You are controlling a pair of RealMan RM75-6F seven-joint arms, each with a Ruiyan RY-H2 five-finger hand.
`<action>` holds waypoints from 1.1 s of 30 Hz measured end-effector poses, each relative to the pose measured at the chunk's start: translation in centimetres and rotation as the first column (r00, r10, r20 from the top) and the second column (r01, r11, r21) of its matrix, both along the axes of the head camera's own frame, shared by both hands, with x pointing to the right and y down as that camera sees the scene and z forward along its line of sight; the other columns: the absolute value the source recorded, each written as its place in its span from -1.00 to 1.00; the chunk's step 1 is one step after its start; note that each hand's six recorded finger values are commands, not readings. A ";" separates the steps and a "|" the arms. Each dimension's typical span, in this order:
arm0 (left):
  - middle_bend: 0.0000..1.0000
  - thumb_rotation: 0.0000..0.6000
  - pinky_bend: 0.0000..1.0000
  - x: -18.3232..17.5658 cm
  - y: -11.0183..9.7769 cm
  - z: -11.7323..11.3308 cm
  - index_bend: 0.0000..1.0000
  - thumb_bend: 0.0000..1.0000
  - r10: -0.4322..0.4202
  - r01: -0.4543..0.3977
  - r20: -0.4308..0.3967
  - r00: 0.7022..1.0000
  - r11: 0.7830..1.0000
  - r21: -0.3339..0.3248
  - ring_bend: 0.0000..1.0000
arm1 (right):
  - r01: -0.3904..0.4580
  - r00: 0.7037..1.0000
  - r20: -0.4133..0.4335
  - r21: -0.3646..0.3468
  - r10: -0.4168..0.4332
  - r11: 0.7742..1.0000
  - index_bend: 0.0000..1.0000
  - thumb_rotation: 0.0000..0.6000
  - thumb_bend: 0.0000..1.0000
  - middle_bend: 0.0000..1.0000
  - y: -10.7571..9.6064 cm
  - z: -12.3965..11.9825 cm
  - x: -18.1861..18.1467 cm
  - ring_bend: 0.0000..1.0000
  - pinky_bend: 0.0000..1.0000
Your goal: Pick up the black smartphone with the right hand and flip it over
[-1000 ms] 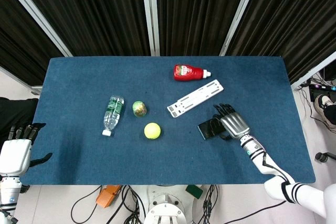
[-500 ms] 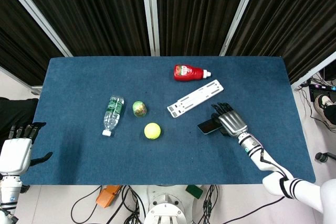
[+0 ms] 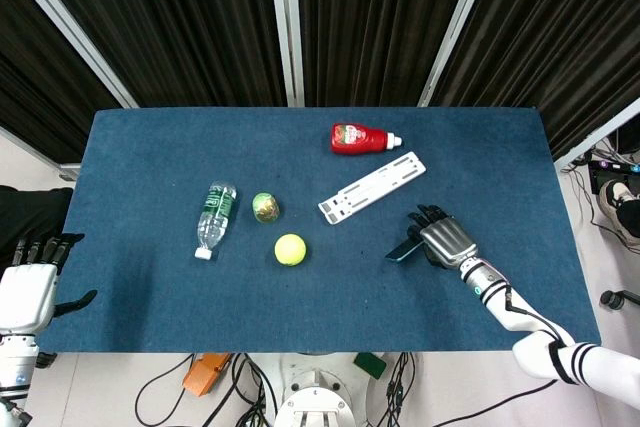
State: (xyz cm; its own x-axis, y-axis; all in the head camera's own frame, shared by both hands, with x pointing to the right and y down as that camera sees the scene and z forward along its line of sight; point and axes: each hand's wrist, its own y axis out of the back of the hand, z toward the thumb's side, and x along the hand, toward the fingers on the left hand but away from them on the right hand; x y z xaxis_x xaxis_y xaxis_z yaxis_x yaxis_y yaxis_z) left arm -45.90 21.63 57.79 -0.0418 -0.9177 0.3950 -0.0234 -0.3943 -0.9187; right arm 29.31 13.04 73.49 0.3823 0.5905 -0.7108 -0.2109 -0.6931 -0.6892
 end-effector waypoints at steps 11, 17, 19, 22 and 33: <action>-0.62 1.00 -1.00 0.2 -0.3 0.1 -0.62 -0.80 0.009 -0.009 -0.007 1.000 1.000 0.008 -0.78 | -0.012 0.999 -0.031 0.015 0.012 1.000 -0.73 1.00 0.85 -0.62 -1.3 -0.2 -1.7 -0.93 -0.73; -0.62 1.00 -1.00 0.0 -0.1 -0.1 -0.62 -0.80 0.004 -0.004 -0.004 1.000 1.000 0.007 -0.78 | -0.010 1.000 -0.015 0.018 0.010 1.000 -0.90 1.00 0.85 -0.63 -1.9 0.2 -3.3 -0.93 -0.73; -0.62 1.00 -1.00 0.0 -0.1 -0.1 -0.62 -0.80 0.003 -0.003 -0.004 1.000 1.000 0.007 -0.78 | -0.016 1.000 -0.008 0.010 0.016 1.000 -0.94 1.00 0.85 -0.63 -1.9 0.2 -3.4 -0.93 -0.73; -0.62 1.00 -1.00 -0.1 -0.2 -0.1 -0.62 -0.80 0.004 -0.004 -0.003 1.000 1.000 0.007 -0.78 | -0.024 1.000 -0.003 0.024 0.024 0.999 -1.00 1.00 0.85 -0.65 -2.2 0.2 -3.4 -0.94 -0.73; -0.62 1.00 -1.00 0.2 -0.4 -0.1 -0.62 -0.80 0.012 -0.012 -0.006 1.000 1.000 0.014 -0.78 | -0.067 0.998 0.022 0.097 0.065 0.993 -1.00 1.00 0.71 -0.74 -3.2 -0.5 -2.7 -0.99 -0.73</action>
State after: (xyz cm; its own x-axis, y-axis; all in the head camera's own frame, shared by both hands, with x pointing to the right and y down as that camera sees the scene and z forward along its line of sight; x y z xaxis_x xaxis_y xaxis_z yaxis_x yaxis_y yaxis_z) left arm -45.74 21.21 57.65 -0.0282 -0.9234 0.3827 -0.0245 -0.3821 -0.9238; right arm 26.61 9.80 72.97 0.3532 0.6809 -0.6416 -0.1535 -0.6343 -0.7577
